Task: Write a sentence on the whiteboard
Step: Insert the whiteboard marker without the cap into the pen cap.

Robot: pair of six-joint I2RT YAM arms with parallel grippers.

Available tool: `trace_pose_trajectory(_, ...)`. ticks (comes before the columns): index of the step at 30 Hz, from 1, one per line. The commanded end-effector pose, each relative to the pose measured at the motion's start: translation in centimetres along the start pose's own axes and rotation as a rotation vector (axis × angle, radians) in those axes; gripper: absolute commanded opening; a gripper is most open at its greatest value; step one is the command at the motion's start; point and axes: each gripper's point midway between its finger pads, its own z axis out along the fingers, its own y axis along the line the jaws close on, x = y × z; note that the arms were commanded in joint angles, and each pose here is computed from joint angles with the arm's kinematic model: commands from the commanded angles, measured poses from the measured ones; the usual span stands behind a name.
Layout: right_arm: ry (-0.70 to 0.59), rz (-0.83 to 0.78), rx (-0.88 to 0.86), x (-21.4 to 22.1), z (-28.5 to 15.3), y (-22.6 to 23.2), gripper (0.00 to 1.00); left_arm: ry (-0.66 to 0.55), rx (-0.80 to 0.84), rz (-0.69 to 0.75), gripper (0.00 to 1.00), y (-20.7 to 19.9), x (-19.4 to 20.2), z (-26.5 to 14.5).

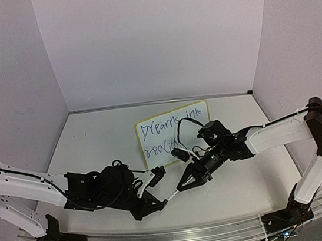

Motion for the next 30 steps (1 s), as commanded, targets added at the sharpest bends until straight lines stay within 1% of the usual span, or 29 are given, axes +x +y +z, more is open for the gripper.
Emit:
trace_pose_trajectory(1,0.034,-0.056,-0.062,-0.3,0.5,1.6,0.00,-0.047,0.039,0.037,0.00,-1.0,-1.1,-0.6)
trace_pose_trajectory(17,0.094,-0.089,-0.117,0.0,1.6,2.9,0.00,-0.089,0.089,0.062,0.00,-2.7,-3.2,-2.4)
trace_pose_trajectory(23,0.100,-0.106,-0.120,0.0,2.0,3.5,0.00,-0.129,0.110,0.074,0.00,-3.7,-4.9,-3.2)
trace_pose_trajectory(30,0.104,-0.126,-0.123,0.3,2.1,3.9,0.00,-0.120,0.163,0.072,0.00,-5.0,-5.7,-2.7)
